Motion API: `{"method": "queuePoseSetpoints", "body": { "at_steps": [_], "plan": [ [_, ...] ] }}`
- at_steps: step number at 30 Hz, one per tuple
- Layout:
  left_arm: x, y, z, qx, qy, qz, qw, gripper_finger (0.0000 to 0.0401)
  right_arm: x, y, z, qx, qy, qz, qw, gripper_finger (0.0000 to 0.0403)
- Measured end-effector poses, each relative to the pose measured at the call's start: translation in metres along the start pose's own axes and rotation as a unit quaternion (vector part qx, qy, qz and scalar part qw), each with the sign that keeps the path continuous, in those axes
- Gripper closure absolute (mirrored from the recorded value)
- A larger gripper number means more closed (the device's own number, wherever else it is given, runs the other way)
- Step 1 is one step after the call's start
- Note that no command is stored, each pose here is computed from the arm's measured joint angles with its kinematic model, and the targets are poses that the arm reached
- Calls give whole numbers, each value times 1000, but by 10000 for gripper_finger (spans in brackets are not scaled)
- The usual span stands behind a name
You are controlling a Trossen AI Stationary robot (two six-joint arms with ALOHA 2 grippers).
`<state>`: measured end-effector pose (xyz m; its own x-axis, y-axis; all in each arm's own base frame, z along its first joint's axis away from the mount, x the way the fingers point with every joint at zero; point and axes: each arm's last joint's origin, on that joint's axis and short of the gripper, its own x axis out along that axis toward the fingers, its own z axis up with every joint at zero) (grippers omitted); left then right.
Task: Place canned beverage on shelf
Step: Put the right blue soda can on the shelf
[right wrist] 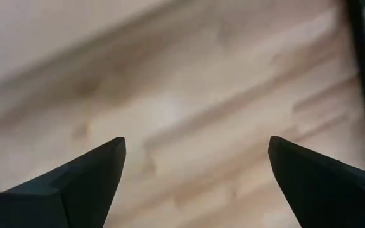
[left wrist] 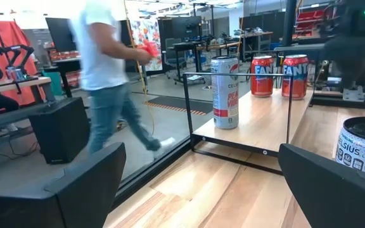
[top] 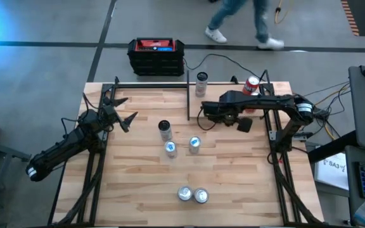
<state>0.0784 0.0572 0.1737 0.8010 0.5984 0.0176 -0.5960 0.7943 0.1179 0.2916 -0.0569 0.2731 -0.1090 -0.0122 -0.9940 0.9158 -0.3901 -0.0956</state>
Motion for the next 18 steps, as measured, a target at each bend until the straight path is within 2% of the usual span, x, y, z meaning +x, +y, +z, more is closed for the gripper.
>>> {"method": "queuePoseSetpoints", "body": {
  "at_steps": [6,14,18],
  "plan": [
    [0,0,0,0,0,0,1000,3,-16,0,-42,-64,35,61,995,30],
    [0,0,0,0,0,0,1000,3,-27,-11,-88,-130,-14,107,986,30],
    [0,0,0,0,0,0,1000,3,-31,-20,-107,-161,-18,121,979,30]
  ]
}}
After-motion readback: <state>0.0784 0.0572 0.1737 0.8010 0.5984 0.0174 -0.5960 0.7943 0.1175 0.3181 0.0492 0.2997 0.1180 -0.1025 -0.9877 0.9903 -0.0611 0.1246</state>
